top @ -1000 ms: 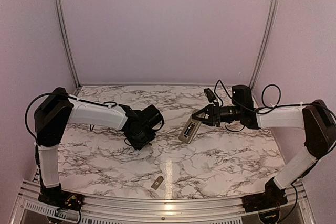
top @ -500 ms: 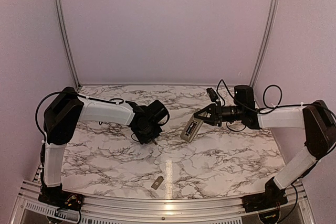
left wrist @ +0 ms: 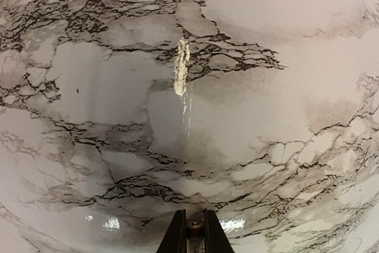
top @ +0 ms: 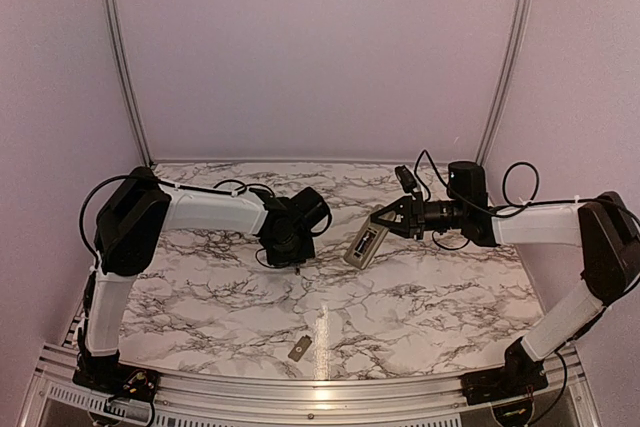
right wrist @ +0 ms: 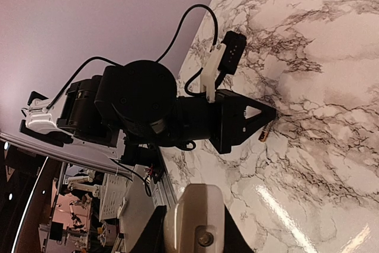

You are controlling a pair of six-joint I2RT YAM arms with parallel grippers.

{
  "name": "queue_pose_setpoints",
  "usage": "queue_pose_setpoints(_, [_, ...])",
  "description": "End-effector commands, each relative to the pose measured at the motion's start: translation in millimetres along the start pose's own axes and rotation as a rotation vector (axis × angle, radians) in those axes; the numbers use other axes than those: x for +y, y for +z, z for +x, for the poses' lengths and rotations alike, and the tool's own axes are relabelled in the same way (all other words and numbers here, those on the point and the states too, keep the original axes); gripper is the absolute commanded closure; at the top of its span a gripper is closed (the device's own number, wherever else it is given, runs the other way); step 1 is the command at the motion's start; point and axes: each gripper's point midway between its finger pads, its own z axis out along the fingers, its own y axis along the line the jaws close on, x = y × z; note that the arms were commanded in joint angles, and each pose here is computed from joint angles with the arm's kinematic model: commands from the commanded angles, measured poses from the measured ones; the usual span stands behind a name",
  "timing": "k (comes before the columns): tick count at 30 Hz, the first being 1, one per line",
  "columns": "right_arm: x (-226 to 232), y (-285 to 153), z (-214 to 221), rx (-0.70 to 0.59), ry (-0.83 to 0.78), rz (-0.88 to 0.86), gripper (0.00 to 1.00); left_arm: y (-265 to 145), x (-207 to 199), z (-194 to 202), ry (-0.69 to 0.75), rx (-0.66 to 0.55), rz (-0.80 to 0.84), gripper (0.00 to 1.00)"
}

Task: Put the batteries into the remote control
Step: Move the battery to the center of the board.

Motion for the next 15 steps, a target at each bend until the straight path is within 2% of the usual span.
queue_pose_setpoints(1, [9.2, -6.0, -6.3, -0.019, -0.028, -0.021, 1.0, 15.1, 18.2, 33.3, 0.36, 0.083, -0.075, 0.93])
queue_pose_setpoints(2, [9.4, -6.2, -6.5, -0.02, -0.03, -0.02, 1.0, 9.2, 9.0, 33.2, 0.409, 0.066, -0.036, 0.92])
queue_pose_setpoints(5, [10.0, -6.9, -6.2, -0.02, -0.032, -0.017, 1.0, -11.9, -10.5, 39.3, 0.533, 0.045, 0.114, 0.78])
queue_pose_setpoints(8, [9.8, -7.1, -5.7, -0.019, -0.035, -0.013, 1.0, -16.6, -7.5, 47.7, 0.603, 0.073, 0.18, 0.66])
queue_pose_setpoints(12, [6.9, -7.3, -3.6, -0.016, -0.032, -0.003, 1.0, -10.3, -0.7, 51.2, 0.636, 0.123, 0.188, 0.66])
queue_pose_setpoints(15, [6.4, -7.7, -2.8, -0.015, -0.031, 0.001, 1.0, -9.3, -2.9, 51.3, 0.636, 0.128, 0.194, 0.7])
